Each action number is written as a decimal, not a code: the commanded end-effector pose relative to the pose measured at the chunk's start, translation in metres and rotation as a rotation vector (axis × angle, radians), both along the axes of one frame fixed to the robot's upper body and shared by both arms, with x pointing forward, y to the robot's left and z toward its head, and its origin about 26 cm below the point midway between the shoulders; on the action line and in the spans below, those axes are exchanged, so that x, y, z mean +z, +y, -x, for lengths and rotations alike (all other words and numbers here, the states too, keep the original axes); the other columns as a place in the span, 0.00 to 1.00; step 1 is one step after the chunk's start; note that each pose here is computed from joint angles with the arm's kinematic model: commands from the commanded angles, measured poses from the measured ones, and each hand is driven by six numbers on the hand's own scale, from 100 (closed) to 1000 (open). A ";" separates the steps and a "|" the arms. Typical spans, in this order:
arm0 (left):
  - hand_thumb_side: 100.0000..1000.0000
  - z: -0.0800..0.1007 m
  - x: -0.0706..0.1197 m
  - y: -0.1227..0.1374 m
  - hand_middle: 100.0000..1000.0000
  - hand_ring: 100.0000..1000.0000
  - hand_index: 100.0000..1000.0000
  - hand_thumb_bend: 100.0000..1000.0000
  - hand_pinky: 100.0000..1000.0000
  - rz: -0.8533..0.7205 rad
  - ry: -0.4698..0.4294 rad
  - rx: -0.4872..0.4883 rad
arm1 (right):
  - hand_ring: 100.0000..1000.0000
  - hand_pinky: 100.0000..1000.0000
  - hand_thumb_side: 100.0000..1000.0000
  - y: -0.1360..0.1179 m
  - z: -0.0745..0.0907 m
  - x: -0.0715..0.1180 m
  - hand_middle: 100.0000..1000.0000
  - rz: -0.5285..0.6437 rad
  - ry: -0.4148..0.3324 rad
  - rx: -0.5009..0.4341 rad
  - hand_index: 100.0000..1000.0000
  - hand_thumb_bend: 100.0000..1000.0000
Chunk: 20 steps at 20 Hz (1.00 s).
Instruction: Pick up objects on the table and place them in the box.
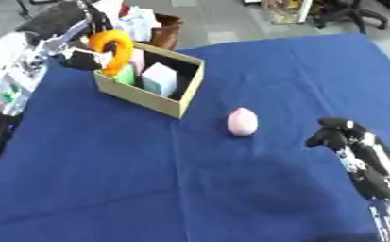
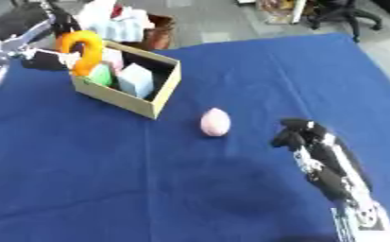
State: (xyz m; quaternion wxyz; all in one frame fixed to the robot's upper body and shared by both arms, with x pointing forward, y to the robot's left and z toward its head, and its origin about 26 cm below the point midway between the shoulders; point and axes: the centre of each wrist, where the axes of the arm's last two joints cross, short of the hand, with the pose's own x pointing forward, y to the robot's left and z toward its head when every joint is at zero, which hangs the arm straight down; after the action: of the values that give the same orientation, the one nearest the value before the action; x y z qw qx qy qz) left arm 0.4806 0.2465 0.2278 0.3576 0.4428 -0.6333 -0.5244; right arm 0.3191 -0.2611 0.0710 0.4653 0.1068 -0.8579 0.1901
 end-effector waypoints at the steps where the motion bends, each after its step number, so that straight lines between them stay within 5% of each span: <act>1: 0.16 -0.013 -0.007 -0.008 0.53 0.58 0.75 0.00 0.70 0.002 -0.056 0.038 | 0.55 0.59 0.41 0.002 -0.001 0.004 0.49 0.000 -0.016 0.018 0.73 0.00; 3: 0.16 -0.018 -0.014 -0.017 0.57 0.61 0.78 0.00 0.71 0.014 -0.099 0.057 | 0.55 0.59 0.41 0.003 -0.001 0.004 0.49 0.001 -0.014 0.026 0.73 0.00; 7: 0.12 -0.022 -0.023 -0.025 0.80 0.77 0.92 0.00 0.81 0.053 -0.171 0.108 | 0.55 0.59 0.41 0.004 -0.001 0.003 0.49 0.001 -0.011 0.034 0.73 0.00; 11: 0.11 -0.021 -0.021 -0.022 0.88 0.84 0.95 0.00 0.84 0.109 -0.229 0.147 | 0.55 0.59 0.41 0.004 -0.001 0.003 0.49 0.000 -0.010 0.033 0.73 0.00; 16: 0.16 -0.018 -0.011 -0.017 0.86 0.84 0.93 0.00 0.84 0.199 -0.271 0.147 | 0.55 0.59 0.41 0.004 -0.001 0.003 0.49 -0.001 -0.010 0.031 0.73 0.00; 20: 0.16 -0.010 0.003 -0.035 0.72 0.77 0.85 0.00 0.81 0.232 -0.233 -0.064 | 0.55 0.59 0.41 0.004 -0.001 0.004 0.49 -0.001 -0.012 0.031 0.73 0.00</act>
State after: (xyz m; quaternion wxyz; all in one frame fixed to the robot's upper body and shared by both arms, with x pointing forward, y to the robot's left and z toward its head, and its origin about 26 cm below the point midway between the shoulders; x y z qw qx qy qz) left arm 0.4933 0.2118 0.2096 0.3412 0.4469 -0.7219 -0.4034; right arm 0.3193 -0.2562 0.0685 0.4667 0.1191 -0.8542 0.1959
